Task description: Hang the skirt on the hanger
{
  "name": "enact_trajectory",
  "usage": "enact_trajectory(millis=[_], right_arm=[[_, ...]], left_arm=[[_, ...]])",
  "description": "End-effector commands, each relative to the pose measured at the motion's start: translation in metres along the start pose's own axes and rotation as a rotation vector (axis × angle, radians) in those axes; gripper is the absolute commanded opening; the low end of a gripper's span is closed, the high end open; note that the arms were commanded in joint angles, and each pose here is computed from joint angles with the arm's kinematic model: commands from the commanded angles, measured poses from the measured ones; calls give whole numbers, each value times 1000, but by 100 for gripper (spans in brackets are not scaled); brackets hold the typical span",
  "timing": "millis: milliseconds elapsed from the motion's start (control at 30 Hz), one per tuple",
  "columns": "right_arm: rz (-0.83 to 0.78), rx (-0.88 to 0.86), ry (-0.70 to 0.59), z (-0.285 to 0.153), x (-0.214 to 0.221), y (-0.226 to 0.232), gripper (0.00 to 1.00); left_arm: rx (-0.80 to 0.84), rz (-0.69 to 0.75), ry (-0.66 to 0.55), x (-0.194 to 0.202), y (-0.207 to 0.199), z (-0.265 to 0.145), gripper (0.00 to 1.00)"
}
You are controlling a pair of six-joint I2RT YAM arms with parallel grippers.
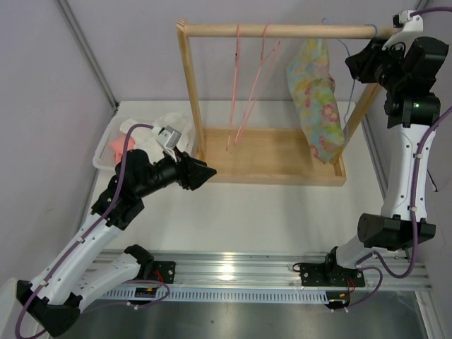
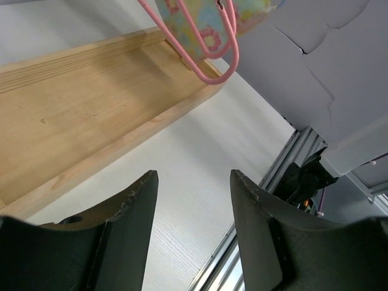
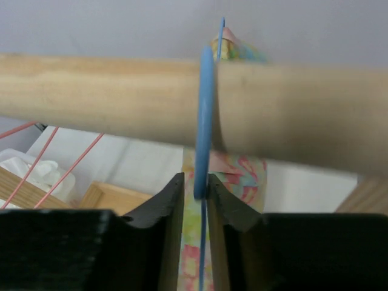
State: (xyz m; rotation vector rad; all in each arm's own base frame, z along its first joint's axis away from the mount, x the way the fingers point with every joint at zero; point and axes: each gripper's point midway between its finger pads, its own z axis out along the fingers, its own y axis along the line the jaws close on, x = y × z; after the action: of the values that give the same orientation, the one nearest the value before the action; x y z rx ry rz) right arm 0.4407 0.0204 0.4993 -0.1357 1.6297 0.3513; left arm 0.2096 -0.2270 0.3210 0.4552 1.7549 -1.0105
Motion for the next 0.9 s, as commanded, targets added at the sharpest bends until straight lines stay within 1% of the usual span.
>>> enact_trajectory(millis=[0,67,100,167,200,300,433,467,533,567,600,767,867], right_arm=[[-12,56,-34,-17,-5,-1,33],[-14,60,-60,-28,-10,4,40],[-13,61,-62,-30,-10,5,46],[-14,65,-70,-38,-13,8,50],[-12,68,-69,-40,-13,8,53],[-18,98,-87,-53,-19,10,58],[-28,128,-86,-71,-18,13,58],[-20,135,-64,-72,-9,11,59],[-25,158,-68,-83,-7,12,59],[-14,166,-41,-81,7,8,59],[-22,166,-57,-88,5,11,59],[8,177,13,-78,40,2,58],[10,170,20,-73,46,0,56]], left_arm=[[34,20,-27,-5,-7,-2,57],[33,18,-24,-3,-6,-1,57],[33,18,-24,-3,-6,-1,57],[39,19,-27,-3,-7,-1,57],[41,18,-27,-3,-7,-1,57],[42,15,-27,-2,-7,0,56],[47,13,-29,-2,-7,1,57],[47,12,-29,-2,-7,1,56],[51,11,-29,-1,-7,2,56],[51,10,-28,-1,-7,3,56],[56,11,-27,-1,-8,2,56],[58,11,-24,0,-8,2,56],[56,11,-27,0,-8,1,56]])
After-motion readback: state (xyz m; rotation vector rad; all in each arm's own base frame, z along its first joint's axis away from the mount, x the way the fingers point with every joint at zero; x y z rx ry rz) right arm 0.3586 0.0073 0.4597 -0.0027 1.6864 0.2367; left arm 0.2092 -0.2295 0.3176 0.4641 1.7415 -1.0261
